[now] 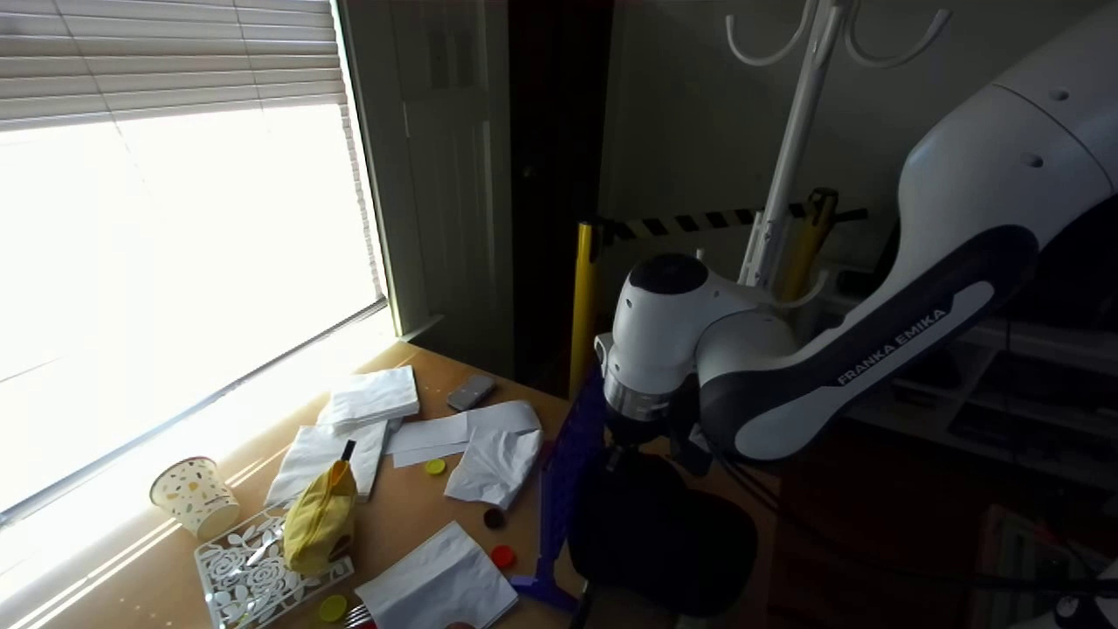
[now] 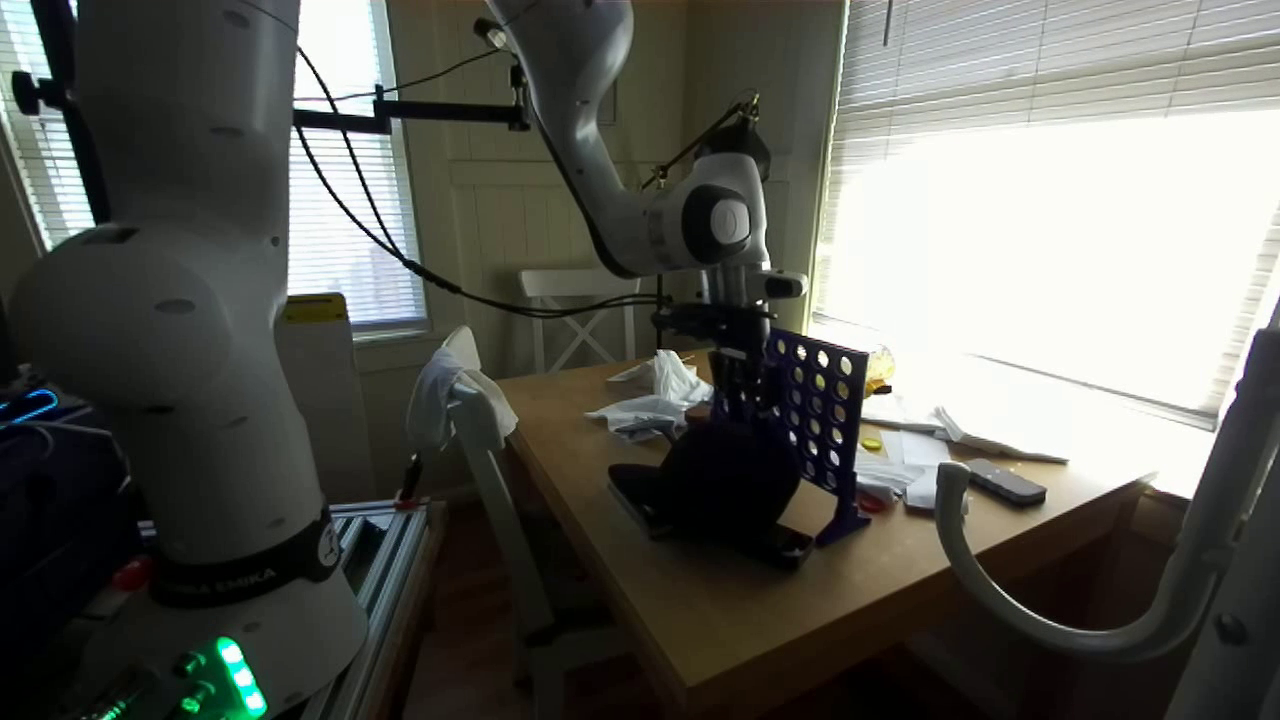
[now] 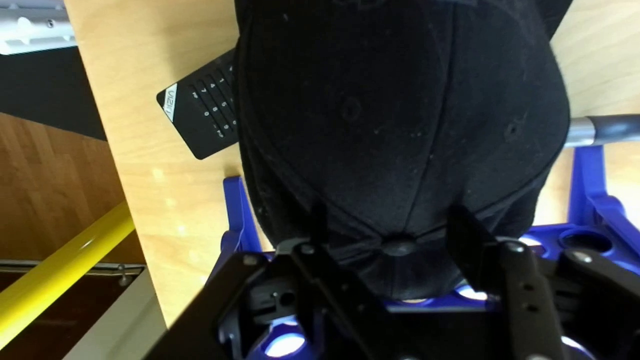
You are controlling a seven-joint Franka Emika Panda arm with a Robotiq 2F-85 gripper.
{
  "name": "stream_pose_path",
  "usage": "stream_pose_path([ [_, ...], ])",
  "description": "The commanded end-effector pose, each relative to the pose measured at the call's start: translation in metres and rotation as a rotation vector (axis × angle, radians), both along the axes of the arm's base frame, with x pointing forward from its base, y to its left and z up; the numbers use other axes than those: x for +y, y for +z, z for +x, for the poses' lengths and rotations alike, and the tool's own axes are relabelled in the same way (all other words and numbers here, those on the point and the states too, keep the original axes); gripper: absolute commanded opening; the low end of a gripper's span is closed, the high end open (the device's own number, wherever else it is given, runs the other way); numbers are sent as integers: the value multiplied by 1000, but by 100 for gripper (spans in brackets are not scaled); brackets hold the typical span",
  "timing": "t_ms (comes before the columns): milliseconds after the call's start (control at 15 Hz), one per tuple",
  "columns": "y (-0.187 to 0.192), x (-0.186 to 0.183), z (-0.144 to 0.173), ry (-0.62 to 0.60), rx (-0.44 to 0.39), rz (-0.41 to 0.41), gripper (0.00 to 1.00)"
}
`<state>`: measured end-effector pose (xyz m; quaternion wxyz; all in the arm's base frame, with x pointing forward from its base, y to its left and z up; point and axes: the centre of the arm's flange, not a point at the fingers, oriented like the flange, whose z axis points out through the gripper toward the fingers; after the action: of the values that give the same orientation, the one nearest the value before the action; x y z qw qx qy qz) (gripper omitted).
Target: Hang the snapback on the coat rack
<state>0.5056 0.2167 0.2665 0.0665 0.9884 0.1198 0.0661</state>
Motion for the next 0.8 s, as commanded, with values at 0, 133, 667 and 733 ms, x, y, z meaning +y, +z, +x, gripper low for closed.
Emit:
stream_pose_path([
  [0, -1, -6, -11, -39, -55, -4, 64],
  [133, -5, -8, -11, -49, -57, -4, 62],
  [667, -3, -10, -10, -86, -133, 27, 59],
  [733, -2, -9, -10, -89, -149, 29, 60],
])
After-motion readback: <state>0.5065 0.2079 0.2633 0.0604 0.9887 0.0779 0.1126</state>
